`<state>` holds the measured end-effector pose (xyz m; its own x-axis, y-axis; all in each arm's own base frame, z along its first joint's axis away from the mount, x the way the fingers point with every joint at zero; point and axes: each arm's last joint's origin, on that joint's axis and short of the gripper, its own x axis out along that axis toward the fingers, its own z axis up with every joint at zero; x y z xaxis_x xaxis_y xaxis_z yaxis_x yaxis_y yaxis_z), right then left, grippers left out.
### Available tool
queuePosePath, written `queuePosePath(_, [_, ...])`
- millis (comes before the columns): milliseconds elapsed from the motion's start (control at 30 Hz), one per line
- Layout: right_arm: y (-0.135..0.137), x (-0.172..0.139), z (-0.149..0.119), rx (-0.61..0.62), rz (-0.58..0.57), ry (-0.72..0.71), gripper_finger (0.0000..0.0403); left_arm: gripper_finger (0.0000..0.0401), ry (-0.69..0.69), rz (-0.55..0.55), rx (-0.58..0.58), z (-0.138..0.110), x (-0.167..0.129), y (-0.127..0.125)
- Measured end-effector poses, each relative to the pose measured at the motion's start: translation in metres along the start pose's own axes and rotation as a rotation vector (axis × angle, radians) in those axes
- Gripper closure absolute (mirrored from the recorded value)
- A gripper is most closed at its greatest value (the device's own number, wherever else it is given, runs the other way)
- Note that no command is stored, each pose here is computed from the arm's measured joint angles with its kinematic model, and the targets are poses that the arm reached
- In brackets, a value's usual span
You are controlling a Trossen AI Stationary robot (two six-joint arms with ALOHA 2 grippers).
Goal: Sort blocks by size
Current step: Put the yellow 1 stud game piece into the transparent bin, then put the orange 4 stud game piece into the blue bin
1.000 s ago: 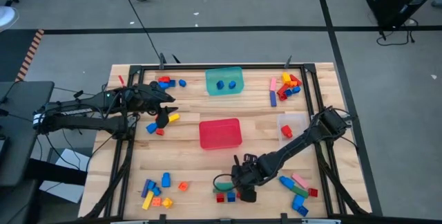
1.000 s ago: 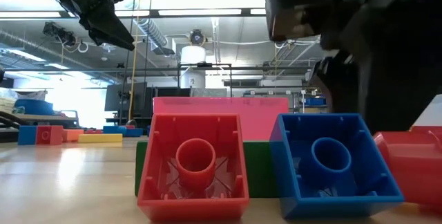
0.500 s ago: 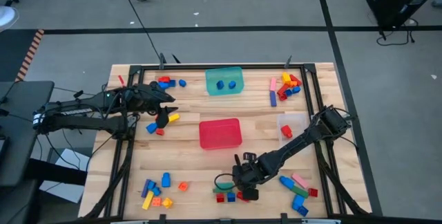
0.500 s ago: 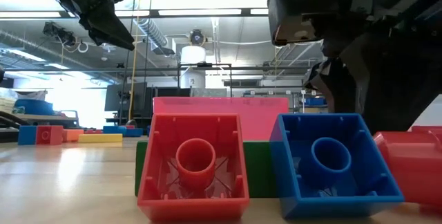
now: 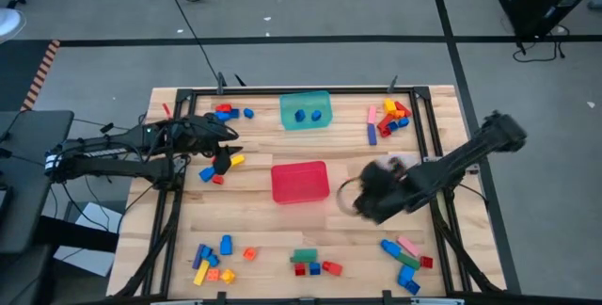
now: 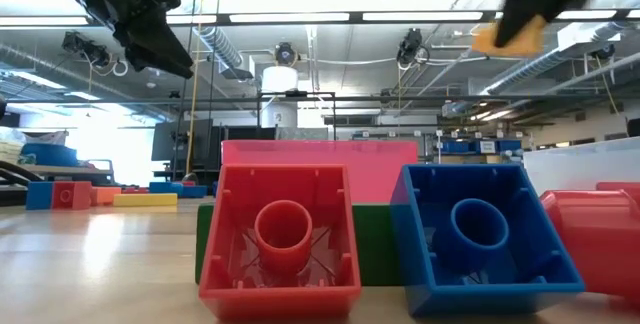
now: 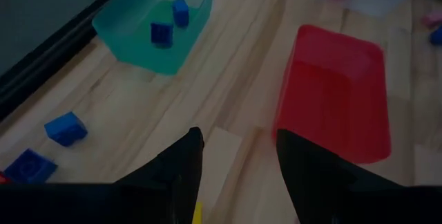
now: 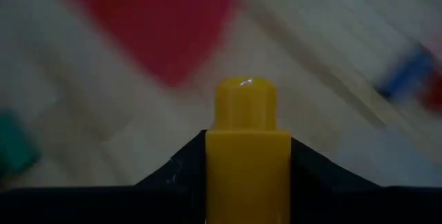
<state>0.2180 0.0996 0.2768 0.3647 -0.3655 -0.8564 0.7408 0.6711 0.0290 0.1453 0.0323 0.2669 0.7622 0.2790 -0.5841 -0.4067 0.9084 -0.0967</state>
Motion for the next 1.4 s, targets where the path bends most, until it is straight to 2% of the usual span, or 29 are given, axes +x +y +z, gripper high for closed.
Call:
queuePosePath(67, [-0.024, -0.004, -0.004, 0.152, -0.030, 0.002, 0.0261, 0.0208, 0.009, 0.002, 0.035, -0.002, 0.002, 0.000])
queuePosePath(200, [-0.059, 0.004, -0.021, 0.343, -0.084, 0.076, 0.0261, 0.0208, 0.016, 0.003, 0.046, -0.004, 0.002, 0.000])
queuePosePath(367, [-0.082, 0.031, -0.044, 0.458, -0.133, 0.228, 0.0261, 0.0208, 0.013, 0.007, 0.034, -0.004, 0.002, -0.002])
queuePosePath(467, [-0.084, 0.044, -0.053, 0.487, -0.074, 0.277, 0.0261, 0.0208, 0.013, 0.017, 0.037, -0.005, 0.003, -0.008])
queuePosePath(600, [-0.084, 0.054, -0.061, 0.457, -0.029, 0.321, 0.0252, 0.0208, 0.031, 0.053, 0.025, -0.002, 0.007, -0.019])
queuePosePath(800, [-0.092, 0.052, -0.064, 0.380, -0.064, 0.369, 0.0108, 0.0208, 0.122, 0.124, -0.008, 0.016, 0.013, -0.041])
queuePosePath(933, [-0.097, 0.047, -0.063, 0.345, -0.039, 0.371, 0.0058, 0.0208, 0.192, 0.148, -0.021, 0.034, 0.016, -0.060])
queuePosePath(1067, [-0.101, 0.043, -0.060, 0.308, 0.002, 0.331, 0.0053, 0.0208, 0.276, 0.173, -0.061, 0.047, 0.018, -0.083])
queuePosePath(1233, [-0.104, 0.040, -0.058, 0.249, 0.034, 0.290, 0.0072, 0.0208, 0.396, 0.229, -0.105, 0.048, 0.017, -0.112])
queuePosePath(1400, [-0.107, 0.037, -0.057, 0.215, 0.068, 0.285, 0.0094, 0.0208, 0.505, 0.291, -0.324, 0.036, 0.015, -0.134])
